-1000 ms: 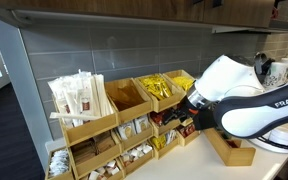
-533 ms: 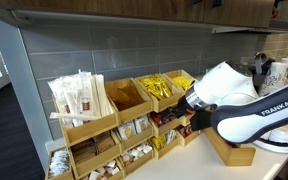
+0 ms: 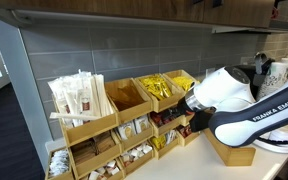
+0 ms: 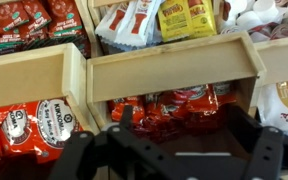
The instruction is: Pick up one red sachet from the second middle tray from the right and put it on the table
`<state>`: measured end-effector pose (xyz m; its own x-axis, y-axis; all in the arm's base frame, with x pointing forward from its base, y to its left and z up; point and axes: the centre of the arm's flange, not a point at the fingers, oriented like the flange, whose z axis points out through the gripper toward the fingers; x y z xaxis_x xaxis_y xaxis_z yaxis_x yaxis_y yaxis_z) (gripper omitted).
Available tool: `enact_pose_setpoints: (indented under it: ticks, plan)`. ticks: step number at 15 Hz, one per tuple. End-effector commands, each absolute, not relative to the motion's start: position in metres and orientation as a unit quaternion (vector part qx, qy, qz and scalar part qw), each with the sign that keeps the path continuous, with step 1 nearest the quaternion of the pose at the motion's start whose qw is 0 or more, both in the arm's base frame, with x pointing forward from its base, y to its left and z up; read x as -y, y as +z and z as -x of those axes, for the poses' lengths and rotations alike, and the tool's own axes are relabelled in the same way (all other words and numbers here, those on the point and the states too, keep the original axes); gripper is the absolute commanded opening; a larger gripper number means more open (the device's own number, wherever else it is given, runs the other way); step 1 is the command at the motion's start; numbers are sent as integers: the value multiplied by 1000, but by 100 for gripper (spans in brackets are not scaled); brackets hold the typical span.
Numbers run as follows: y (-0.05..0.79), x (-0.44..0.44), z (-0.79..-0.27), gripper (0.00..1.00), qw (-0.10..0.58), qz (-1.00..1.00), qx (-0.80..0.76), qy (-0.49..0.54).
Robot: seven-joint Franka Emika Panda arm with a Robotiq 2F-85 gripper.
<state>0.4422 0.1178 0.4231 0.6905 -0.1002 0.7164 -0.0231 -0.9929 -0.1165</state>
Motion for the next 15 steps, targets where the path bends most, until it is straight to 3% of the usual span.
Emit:
enact_pose_setpoints:
  ticks: [1,5,7,12,15]
  plan:
    - [407,-123,-446,70,46,916,-32,-398]
    - [404,-125,-446,39,45,915,-30,-400]
    - [403,-126,-446,34,45,913,-30,-405]
    - [401,-128,-448,51,46,906,-33,-420]
    - [397,-128,-449,48,44,905,-34,-422]
